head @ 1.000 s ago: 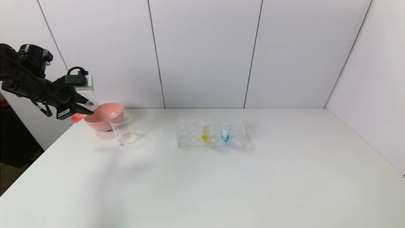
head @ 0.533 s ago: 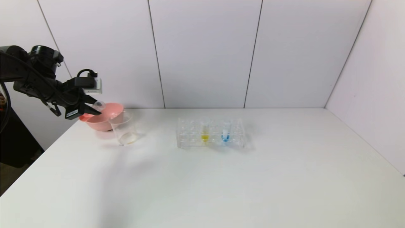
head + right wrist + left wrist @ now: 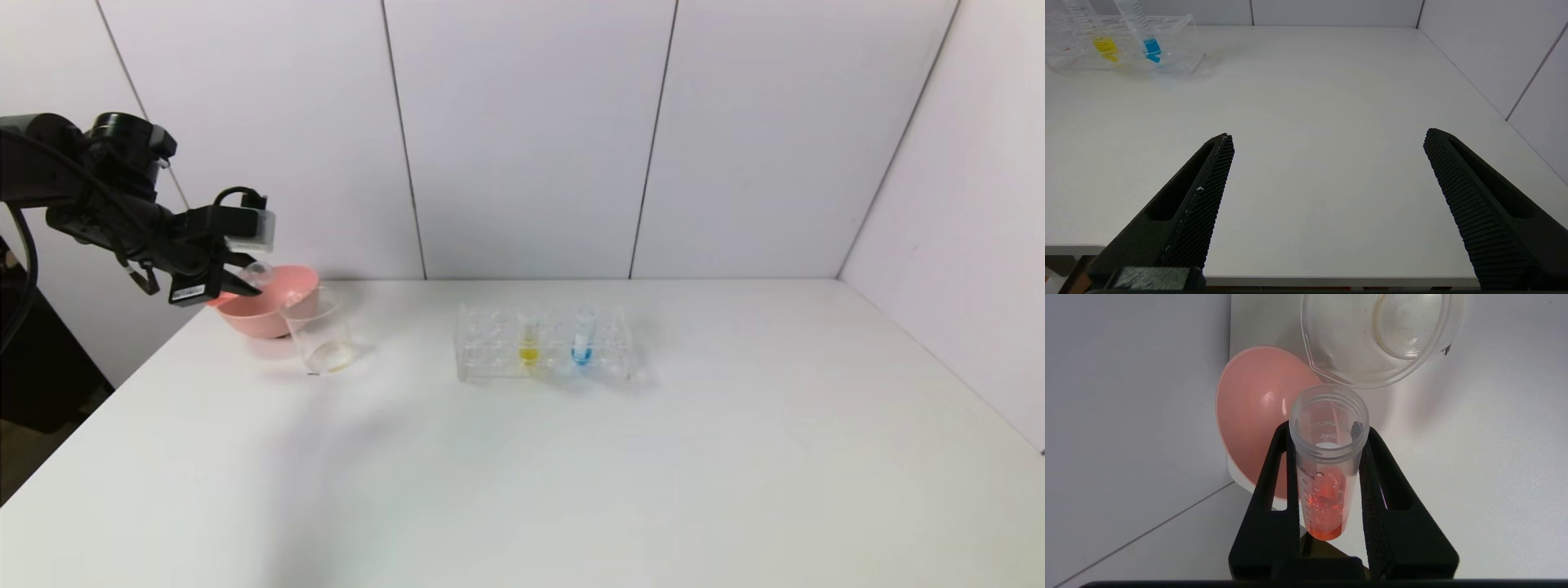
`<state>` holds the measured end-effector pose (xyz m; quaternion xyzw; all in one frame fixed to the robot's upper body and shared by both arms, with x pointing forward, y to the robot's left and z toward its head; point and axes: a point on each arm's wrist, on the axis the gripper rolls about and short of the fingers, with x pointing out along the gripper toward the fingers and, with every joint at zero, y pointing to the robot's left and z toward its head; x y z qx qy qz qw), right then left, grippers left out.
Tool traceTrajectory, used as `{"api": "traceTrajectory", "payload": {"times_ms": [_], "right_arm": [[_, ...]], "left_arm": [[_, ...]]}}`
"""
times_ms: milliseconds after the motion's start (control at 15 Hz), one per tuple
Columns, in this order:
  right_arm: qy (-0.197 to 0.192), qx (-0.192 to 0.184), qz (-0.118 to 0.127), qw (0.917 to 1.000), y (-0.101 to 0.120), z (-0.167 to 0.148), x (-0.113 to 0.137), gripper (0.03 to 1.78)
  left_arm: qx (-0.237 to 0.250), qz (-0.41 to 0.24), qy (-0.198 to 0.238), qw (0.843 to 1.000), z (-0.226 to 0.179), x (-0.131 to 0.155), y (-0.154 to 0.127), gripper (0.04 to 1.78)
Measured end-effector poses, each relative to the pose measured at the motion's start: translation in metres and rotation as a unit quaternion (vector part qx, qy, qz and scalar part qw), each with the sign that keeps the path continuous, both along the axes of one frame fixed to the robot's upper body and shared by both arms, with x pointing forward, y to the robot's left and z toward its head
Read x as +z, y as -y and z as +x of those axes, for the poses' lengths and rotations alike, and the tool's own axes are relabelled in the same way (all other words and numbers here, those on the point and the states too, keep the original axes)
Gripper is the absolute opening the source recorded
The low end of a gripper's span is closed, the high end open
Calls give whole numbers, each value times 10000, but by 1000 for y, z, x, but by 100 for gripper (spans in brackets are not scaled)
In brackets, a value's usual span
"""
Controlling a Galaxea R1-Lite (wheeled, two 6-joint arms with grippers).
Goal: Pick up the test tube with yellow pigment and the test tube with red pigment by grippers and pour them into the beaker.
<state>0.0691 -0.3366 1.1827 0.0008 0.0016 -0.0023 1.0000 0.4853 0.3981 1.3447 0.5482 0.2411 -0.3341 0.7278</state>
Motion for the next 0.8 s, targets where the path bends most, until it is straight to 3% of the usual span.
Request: {"api": "traceTrajectory", "payload": {"times_ms": [800], "right_arm": [[0,0,0,10000,0,0,0,170]], "left_arm": [[-126,450,36,9989,2,0,13,44]]}}
